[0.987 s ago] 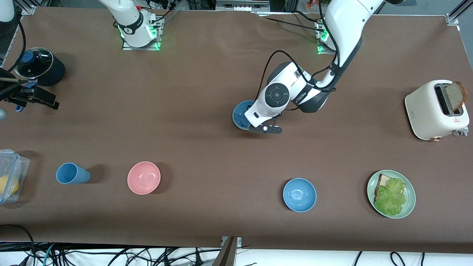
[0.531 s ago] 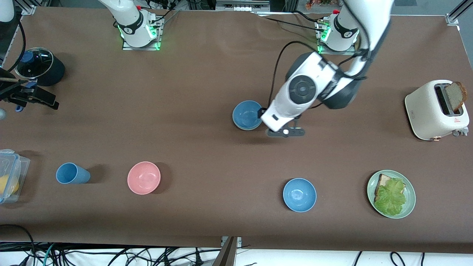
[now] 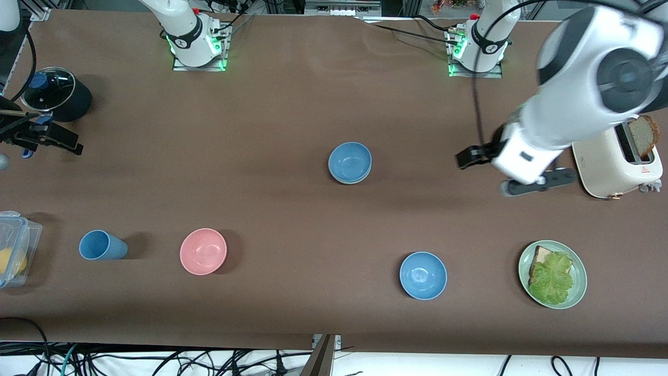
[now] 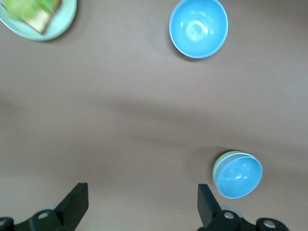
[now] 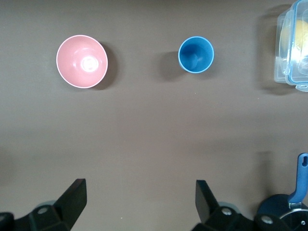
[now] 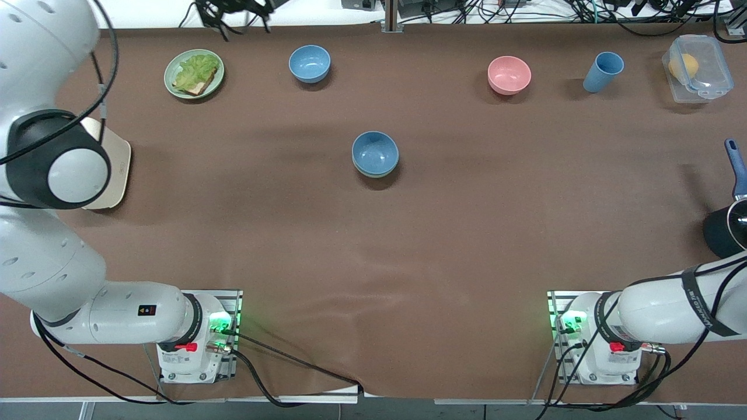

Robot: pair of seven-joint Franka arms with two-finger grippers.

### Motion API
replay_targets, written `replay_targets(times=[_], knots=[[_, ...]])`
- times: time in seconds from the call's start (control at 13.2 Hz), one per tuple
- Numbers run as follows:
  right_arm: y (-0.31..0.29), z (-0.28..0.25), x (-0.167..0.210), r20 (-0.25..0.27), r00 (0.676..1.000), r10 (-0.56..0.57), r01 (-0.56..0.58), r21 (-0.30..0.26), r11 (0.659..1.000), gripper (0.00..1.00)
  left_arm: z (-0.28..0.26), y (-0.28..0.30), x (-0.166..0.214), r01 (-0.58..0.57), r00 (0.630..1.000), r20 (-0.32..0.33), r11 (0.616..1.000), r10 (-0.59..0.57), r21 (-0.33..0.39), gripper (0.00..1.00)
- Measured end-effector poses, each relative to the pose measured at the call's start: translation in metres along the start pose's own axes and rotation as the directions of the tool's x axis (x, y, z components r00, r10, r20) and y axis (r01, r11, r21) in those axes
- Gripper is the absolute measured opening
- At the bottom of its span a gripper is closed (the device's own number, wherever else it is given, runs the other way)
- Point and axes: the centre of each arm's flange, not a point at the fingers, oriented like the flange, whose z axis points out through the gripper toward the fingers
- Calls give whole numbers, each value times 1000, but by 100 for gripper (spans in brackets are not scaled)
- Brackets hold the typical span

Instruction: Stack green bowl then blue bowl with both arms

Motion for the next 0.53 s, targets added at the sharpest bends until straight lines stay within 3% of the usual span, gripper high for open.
replay_targets(times=[0.15, 0.3, 0.53], knots=[[0, 0, 0, 0, 1000, 0, 0, 0, 1000, 100, -20, -52, -5, -83, 996, -16, 996, 84, 30, 100], [0, 0, 0, 0, 1000, 0, 0, 0, 1000, 100, -23, -94, -18, -80, 997, -18, 995, 81, 58, 100], [0, 0, 0, 0, 1000, 0, 0, 0, 1000, 100, -9, -117, -43, -106, 994, -21, 991, 108, 80, 100]])
